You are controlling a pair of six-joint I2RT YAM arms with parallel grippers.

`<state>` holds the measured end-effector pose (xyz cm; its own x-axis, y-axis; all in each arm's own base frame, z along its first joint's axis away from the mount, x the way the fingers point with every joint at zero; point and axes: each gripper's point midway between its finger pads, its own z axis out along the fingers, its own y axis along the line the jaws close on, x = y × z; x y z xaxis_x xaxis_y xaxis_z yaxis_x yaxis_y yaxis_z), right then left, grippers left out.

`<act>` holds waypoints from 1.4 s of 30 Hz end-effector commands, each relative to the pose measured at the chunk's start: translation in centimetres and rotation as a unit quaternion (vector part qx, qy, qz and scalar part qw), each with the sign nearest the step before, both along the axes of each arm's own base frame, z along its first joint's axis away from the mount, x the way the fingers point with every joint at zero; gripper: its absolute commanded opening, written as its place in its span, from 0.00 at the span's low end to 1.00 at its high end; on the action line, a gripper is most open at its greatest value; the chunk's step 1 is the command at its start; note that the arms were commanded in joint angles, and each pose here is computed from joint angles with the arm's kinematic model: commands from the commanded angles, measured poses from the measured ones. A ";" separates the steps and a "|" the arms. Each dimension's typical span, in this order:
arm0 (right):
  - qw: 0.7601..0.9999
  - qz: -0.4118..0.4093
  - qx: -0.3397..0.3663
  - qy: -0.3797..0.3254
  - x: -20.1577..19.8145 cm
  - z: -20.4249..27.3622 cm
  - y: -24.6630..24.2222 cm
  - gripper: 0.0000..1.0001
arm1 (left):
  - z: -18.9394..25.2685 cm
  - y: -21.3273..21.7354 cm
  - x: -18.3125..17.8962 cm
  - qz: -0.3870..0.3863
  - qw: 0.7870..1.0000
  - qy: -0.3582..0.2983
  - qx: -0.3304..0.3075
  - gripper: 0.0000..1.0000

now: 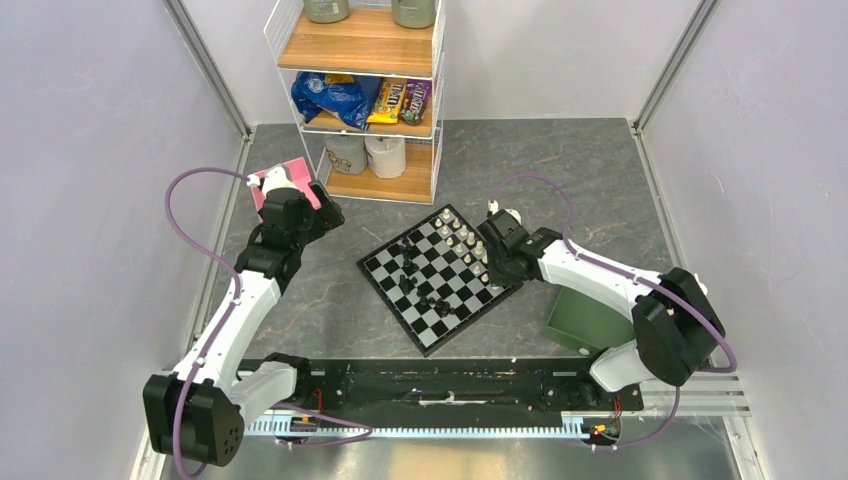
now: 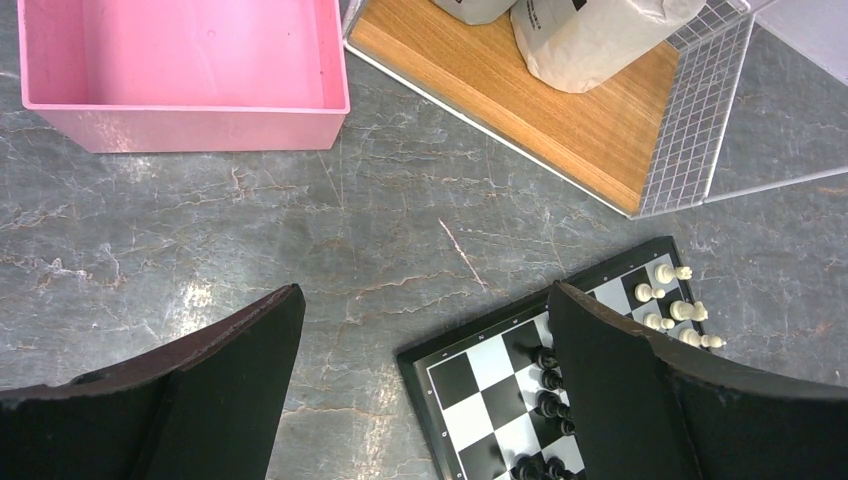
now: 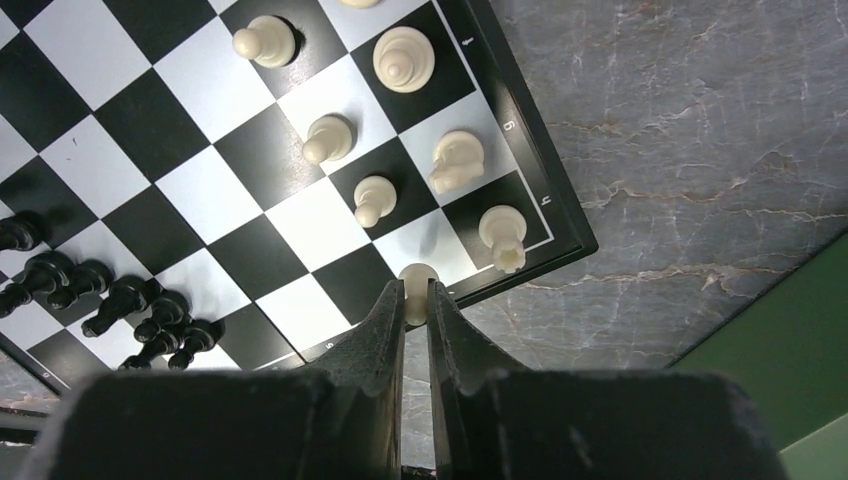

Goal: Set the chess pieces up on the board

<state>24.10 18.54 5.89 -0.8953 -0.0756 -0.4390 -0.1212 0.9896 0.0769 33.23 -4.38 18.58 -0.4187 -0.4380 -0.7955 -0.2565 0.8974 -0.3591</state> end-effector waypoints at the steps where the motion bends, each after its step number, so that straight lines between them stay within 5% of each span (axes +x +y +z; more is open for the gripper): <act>1: 1.000 0.000 0.004 -0.005 0.5 -0.4 0.0 0.17 | 0.9 0.1 0.2 0.005 1.000 -0.018 -0.006 0.99; 13: 1.000 -0.001 0.000 0.015 0.1 -1.8 0.0 0.22 | 0.8 -0.1 0.6 0.002 1.000 -0.018 -0.008 0.99; 22: 0.999 0.025 0.040 -0.015 0.7 2.0 1.4 0.41 | 1.2 -0.2 0.8 0.000 1.000 -0.021 -0.010 0.99; 36: 0.989 0.089 0.113 -0.040 3.3 5.7 8.8 0.44 | 0.4 -0.5 0.9 -0.009 1.000 -0.013 -0.010 0.98; 42: 0.988 0.098 0.113 -0.049 5.4 6.0 11.1 0.44 | -0.2 -3.2 2.0 -0.092 0.996 0.007 -0.015 0.98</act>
<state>27.64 27.66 9.77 -0.8616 -0.1390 -0.4883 -0.2897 0.9245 0.2479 33.68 -5.50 17.18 -0.4762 -0.4270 -0.7687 -0.2215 0.9042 -0.3651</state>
